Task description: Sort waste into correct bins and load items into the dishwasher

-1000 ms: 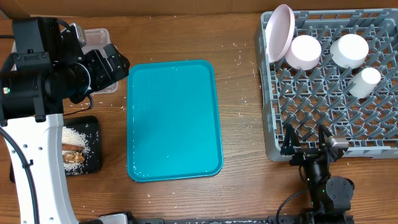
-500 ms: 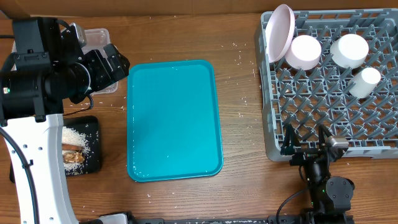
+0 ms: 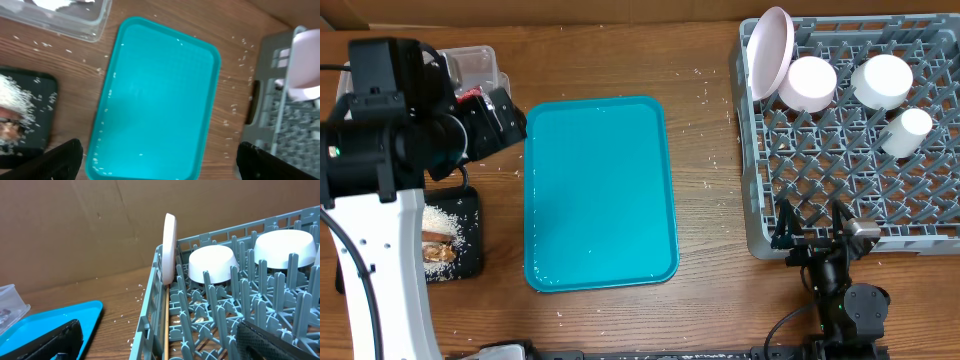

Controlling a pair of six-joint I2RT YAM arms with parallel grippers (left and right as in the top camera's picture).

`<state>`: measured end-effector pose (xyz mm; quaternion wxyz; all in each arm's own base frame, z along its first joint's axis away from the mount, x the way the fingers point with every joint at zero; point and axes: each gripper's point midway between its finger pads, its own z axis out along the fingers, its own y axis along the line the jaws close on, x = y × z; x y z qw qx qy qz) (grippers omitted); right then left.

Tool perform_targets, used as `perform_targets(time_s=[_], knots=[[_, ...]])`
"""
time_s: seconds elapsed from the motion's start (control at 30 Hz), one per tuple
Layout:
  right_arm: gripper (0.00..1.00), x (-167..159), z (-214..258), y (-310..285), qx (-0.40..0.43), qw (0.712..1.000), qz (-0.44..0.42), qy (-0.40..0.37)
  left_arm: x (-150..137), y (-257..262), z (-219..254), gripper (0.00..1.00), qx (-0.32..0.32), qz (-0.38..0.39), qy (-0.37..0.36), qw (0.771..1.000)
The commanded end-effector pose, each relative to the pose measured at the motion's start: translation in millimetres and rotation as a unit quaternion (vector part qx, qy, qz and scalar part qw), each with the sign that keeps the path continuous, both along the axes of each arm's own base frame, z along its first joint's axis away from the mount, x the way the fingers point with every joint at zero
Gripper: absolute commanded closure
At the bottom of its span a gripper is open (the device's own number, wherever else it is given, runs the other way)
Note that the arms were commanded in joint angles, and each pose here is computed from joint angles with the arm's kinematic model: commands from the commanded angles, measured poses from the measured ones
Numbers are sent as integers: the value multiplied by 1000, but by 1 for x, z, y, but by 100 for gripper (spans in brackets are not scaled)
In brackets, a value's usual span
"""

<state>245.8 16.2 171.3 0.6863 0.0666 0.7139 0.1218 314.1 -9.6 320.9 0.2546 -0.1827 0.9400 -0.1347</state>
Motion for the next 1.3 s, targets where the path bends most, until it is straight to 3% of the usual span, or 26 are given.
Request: perform_targets(time_s=[0.0,0.17,0.3,0.57,0.93,1.07,1.27], knots=[[0,0,-1,-1,-4,1000,-3,-3,-11,2,-3,0,58,-44,-26,997],[0,0,-1,-1,-4,1000,-3,-3,-7,-20,-35,0,92,-124,-91,984],[0,0,-1,-1,-4,1000,-3,-3,-8,-30,-77,0,85,-135,-154,975],[0,0,-1,-1,-4,1000,-3,-3,-24,-29,-130,0,99,-123,-268,950],[0,0,-1,-1,-4,1000,-3,-3,-46,-14,-151,0,139,-64,-442,884],[0,0,-1,-1,-4,1000,-3,-3,-53,-5,-153,0,150,-42,-475,866],[0,0,-1,-1,-4,1000,-3,-3,-60,13,-158,0,171,-6,-461,871]])
